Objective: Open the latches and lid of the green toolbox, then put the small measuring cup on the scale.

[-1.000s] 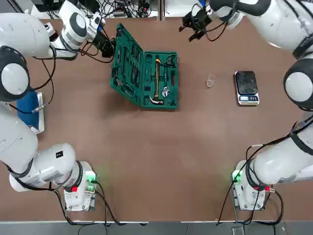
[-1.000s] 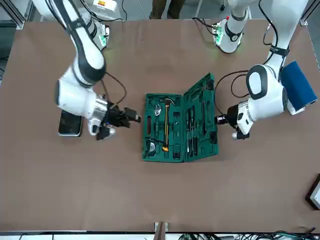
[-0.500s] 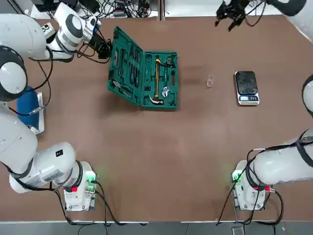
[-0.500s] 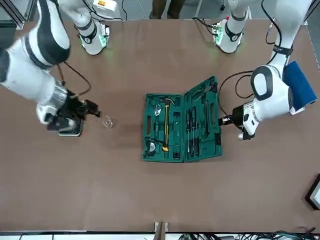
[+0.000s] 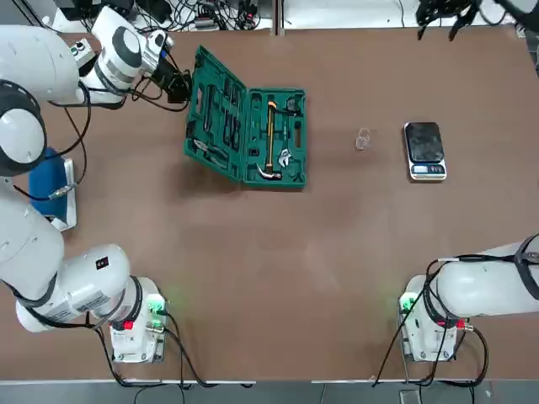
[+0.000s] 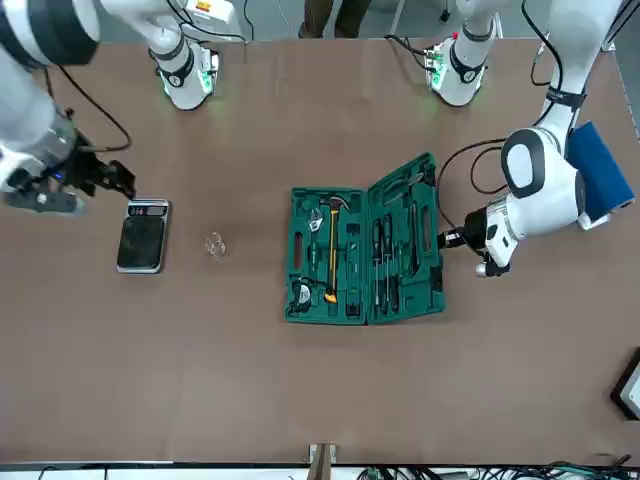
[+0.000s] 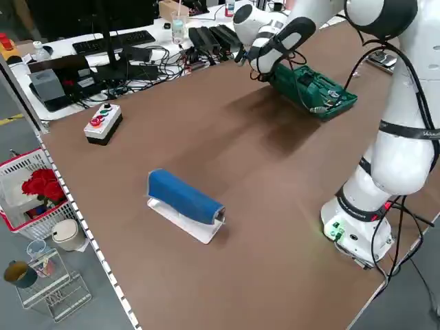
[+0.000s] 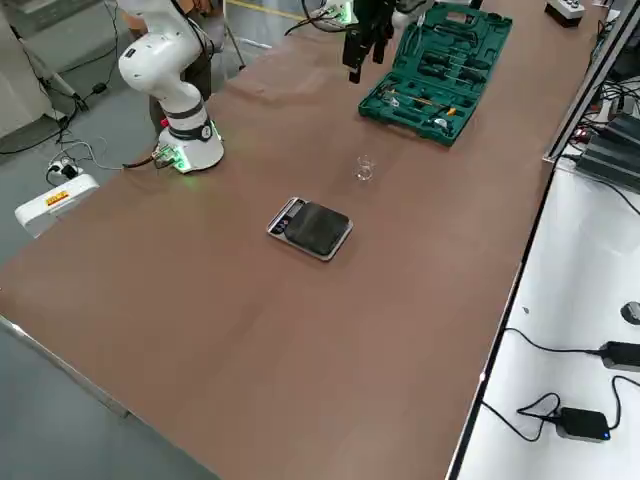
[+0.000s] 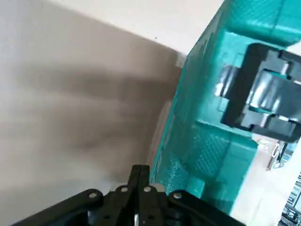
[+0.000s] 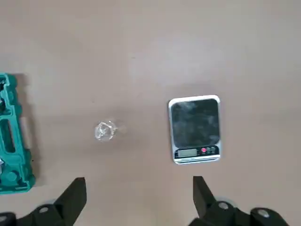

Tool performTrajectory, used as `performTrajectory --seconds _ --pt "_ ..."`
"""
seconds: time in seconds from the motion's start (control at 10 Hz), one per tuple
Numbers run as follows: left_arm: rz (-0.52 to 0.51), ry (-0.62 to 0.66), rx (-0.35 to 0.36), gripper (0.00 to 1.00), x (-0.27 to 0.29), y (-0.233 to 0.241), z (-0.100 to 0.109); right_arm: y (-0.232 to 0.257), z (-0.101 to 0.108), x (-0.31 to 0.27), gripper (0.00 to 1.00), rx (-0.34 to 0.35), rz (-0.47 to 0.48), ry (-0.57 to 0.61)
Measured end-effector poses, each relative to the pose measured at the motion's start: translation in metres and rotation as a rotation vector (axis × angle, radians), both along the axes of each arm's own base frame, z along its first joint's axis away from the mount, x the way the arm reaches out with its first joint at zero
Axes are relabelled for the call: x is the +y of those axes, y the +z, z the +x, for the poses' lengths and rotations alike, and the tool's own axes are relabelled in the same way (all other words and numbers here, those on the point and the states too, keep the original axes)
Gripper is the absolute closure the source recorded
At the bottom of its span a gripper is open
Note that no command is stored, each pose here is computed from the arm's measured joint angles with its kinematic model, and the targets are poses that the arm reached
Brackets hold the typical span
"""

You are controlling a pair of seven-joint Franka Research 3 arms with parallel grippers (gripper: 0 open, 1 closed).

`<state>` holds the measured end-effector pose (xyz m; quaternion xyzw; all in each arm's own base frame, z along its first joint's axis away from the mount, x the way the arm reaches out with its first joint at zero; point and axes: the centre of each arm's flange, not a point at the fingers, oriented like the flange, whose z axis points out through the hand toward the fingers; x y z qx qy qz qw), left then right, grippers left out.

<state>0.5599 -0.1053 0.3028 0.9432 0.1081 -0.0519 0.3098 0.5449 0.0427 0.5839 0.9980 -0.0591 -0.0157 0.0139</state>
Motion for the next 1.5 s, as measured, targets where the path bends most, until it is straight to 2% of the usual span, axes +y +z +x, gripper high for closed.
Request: performTrajectory --seconds 0.4,0.6,1.1,1.5 --pt "0.007 0.003 -0.005 0.99 0.011 -0.002 -0.002 0.010 0.002 -0.069 0.00 -0.017 0.002 -0.078" --pt "0.008 0.004 -0.004 0.99 0.011 -0.002 -0.002 0.009 0.002 -0.079 0.00 -0.014 0.002 -0.093" --pt "0.047 0.006 0.003 0.99 0.034 -0.013 -0.004 -0.014 0.007 -0.056 0.00 0.009 0.003 -0.050" --pt "0.051 0.024 0.003 0.99 0.038 -0.023 -0.003 -0.092 0.011 -0.017 0.00 -0.015 0.011 0.016"
